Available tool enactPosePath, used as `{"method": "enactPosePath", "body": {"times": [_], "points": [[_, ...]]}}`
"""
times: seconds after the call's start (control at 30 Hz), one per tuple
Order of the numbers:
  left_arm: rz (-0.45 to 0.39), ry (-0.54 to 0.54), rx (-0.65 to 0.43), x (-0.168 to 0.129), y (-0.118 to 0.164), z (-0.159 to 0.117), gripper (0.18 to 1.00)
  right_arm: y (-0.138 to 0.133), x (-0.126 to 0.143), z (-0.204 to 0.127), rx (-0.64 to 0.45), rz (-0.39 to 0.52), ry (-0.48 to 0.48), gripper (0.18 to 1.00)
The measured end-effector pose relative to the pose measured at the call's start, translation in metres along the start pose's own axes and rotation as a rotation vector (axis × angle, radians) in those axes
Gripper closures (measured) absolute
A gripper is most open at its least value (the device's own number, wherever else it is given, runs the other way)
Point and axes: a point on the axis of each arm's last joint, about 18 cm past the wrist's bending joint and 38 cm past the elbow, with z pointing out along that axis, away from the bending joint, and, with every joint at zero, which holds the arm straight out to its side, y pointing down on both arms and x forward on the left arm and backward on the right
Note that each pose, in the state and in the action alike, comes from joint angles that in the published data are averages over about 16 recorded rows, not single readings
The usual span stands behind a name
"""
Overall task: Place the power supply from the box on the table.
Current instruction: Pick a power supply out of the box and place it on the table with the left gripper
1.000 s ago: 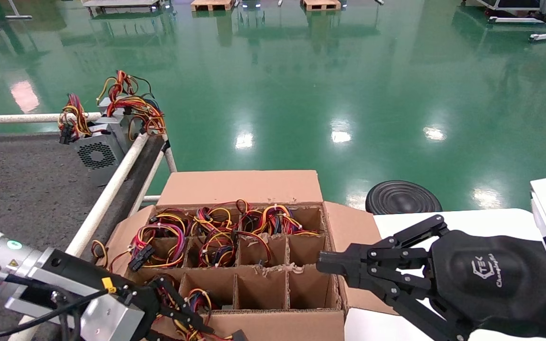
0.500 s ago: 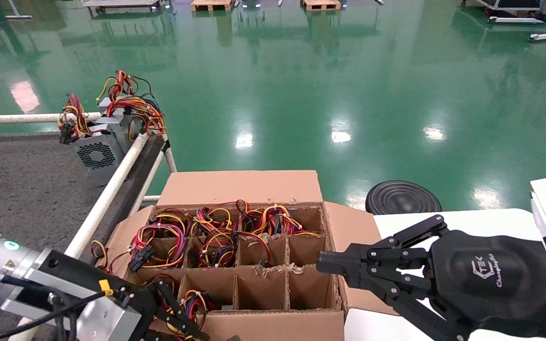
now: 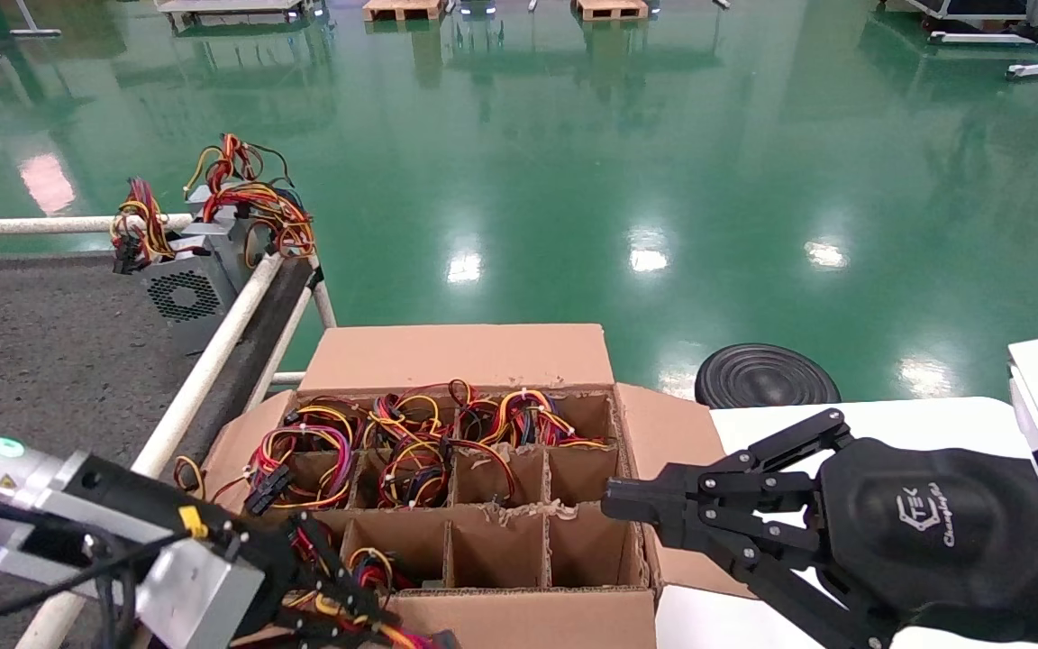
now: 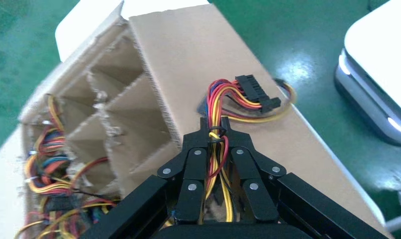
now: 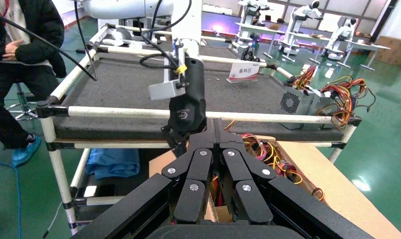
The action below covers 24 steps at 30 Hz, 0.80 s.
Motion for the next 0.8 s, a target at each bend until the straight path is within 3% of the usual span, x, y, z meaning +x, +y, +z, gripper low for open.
{"method": "enactPosePath", "body": {"times": [0.8], "points": [[0.217, -0.292, 0.026, -0.087, -0.083, -0.078, 0.971, 0.0, 0.0, 0.0, 0.0, 0.0, 0.0, 0.985]]}}
